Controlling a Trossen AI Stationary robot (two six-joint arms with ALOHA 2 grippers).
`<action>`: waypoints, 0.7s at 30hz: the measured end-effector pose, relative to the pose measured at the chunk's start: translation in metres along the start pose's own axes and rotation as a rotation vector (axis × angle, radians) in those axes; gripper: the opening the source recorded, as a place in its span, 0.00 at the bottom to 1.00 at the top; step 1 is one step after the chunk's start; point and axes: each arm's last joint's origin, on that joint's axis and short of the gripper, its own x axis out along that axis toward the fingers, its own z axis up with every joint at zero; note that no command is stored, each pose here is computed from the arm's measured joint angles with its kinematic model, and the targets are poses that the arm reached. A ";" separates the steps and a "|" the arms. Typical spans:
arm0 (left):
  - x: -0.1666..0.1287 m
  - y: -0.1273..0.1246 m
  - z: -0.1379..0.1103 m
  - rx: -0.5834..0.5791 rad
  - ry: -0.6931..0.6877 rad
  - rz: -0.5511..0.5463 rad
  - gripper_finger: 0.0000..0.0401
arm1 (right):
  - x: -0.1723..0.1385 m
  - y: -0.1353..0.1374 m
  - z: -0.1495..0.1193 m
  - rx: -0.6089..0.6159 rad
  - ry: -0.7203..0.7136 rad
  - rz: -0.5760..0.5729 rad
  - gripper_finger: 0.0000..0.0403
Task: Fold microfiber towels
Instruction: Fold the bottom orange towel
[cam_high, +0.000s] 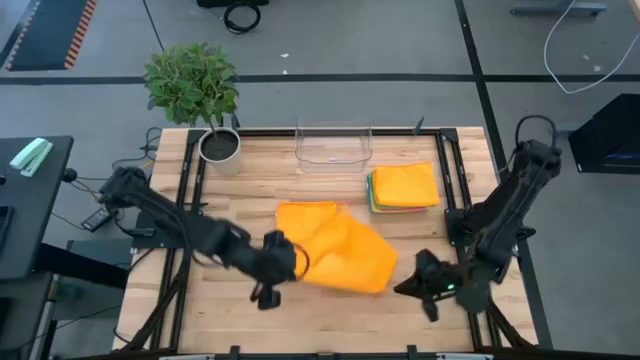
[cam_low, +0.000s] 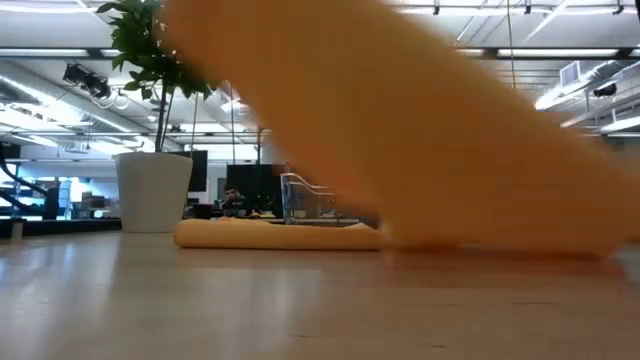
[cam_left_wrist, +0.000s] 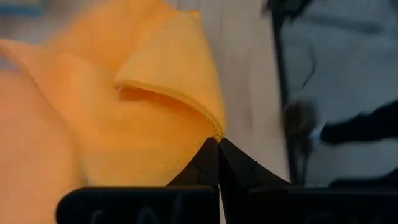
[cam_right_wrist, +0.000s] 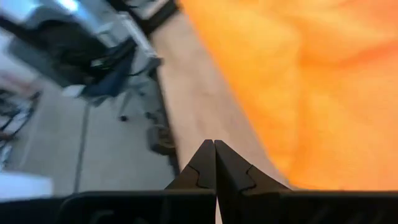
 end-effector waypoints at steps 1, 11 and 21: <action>0.013 -0.002 -0.012 0.003 0.033 0.006 0.01 | 0.009 -0.001 -0.005 0.021 -0.003 -0.029 0.00; 0.082 -0.004 -0.108 0.011 0.116 -0.021 0.01 | 0.097 -0.030 -0.020 0.209 -0.033 -0.287 0.03; 0.086 -0.009 -0.132 0.100 0.111 -0.083 0.01 | 0.123 -0.050 -0.005 0.364 -0.045 -0.363 0.04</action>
